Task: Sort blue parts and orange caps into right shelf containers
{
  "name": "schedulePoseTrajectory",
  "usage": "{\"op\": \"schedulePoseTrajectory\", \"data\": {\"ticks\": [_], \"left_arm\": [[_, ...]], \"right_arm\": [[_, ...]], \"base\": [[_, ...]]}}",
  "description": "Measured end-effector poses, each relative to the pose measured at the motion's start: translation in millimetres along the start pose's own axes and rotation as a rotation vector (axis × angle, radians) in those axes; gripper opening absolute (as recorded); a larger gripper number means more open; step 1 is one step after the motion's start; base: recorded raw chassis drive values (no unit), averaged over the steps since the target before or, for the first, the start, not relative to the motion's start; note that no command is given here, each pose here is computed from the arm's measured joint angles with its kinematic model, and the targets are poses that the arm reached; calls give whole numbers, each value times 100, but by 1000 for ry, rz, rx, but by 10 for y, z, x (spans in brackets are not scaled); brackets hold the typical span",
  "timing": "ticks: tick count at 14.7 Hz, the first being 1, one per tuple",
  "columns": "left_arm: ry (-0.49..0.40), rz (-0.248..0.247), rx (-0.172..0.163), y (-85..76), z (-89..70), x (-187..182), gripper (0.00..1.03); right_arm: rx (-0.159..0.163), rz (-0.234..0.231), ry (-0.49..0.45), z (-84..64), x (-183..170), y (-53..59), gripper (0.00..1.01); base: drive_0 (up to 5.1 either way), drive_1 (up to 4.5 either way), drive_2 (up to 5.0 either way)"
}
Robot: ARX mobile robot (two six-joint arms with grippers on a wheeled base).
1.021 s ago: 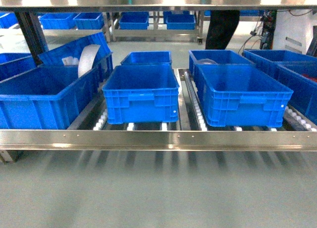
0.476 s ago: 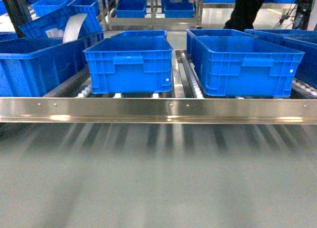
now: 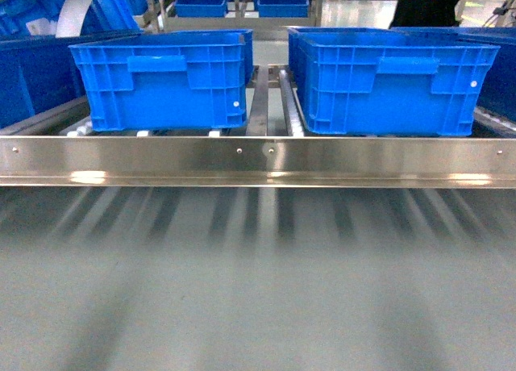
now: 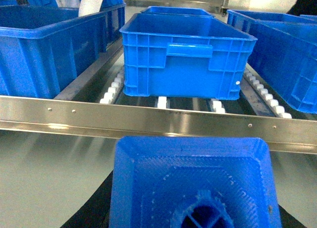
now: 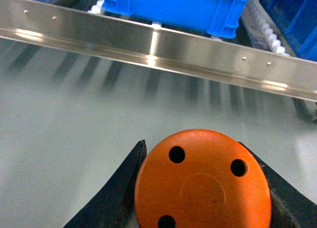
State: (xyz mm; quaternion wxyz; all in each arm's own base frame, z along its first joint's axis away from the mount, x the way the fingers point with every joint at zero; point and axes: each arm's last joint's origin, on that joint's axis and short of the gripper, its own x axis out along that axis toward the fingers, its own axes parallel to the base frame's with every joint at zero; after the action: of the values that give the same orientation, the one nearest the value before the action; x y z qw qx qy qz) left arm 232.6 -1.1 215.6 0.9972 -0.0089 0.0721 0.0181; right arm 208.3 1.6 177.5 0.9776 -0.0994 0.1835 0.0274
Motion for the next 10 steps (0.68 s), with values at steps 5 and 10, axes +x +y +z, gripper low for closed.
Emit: {"op": "schedulePoseTrajectory", "data": {"ticks": [5, 10], "left_arm": [[-5, 3, 0, 1, 4, 1, 44], [-3, -1, 0, -2, 4, 0, 44]], "right_arm": [[0, -2, -8, 9, 0, -2, 43], [0, -2, -5, 7, -1, -2, 43]], "base": [[284, 217, -497], [26, 409, -357]]}}
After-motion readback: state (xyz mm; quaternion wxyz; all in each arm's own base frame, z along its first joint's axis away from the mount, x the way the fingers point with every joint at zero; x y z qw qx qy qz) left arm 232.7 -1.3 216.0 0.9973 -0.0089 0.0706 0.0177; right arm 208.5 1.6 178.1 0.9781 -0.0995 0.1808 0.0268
